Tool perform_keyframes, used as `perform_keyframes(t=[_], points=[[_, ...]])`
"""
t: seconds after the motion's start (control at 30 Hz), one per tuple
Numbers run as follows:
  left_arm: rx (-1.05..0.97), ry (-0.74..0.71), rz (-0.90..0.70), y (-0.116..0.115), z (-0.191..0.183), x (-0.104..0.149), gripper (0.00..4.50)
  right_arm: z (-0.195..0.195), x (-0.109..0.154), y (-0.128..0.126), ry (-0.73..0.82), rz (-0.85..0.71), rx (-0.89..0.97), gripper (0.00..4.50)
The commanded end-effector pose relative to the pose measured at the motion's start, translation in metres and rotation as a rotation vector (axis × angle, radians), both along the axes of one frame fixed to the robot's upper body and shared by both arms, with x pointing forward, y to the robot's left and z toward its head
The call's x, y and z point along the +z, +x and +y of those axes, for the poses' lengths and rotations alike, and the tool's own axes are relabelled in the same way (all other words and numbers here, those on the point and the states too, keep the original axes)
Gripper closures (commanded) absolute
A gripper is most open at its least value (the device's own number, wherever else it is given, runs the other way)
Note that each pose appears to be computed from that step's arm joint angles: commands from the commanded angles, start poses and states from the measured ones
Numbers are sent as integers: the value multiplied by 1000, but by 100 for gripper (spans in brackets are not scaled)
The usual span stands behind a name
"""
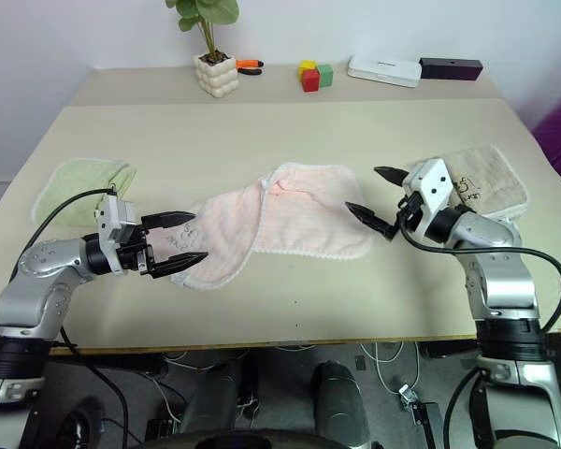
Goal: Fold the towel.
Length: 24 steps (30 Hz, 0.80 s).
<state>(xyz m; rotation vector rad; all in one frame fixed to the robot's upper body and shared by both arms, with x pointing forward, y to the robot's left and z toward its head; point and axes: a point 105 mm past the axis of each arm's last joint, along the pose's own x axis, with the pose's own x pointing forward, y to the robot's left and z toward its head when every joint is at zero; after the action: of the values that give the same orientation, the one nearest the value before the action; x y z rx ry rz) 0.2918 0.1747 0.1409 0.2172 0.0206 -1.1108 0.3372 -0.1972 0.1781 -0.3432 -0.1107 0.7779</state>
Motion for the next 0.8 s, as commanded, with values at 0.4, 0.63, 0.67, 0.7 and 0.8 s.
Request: perform_keyframes(t=[0.4, 0.63, 0.67, 0.7, 0.8], points=[[-193, 236, -8, -23, -23, -22, 0, 18, 10, 7, 33, -84, 23, 2], [-224, 287, -40, -27, -33, -33, 0, 39, 9, 12, 74, -103, 64, 2], [-223, 305, -46, -28, -31, -36, 0, 42, 10, 12, 76, -106, 71, 2], [-228, 314, -41, -29, -31, -38, 0, 43, 12, 13, 81, -111, 76, 2], [-225, 349, -39, -31, -25, -45, 0, 48, 14, 15, 87, -119, 83, 2]])
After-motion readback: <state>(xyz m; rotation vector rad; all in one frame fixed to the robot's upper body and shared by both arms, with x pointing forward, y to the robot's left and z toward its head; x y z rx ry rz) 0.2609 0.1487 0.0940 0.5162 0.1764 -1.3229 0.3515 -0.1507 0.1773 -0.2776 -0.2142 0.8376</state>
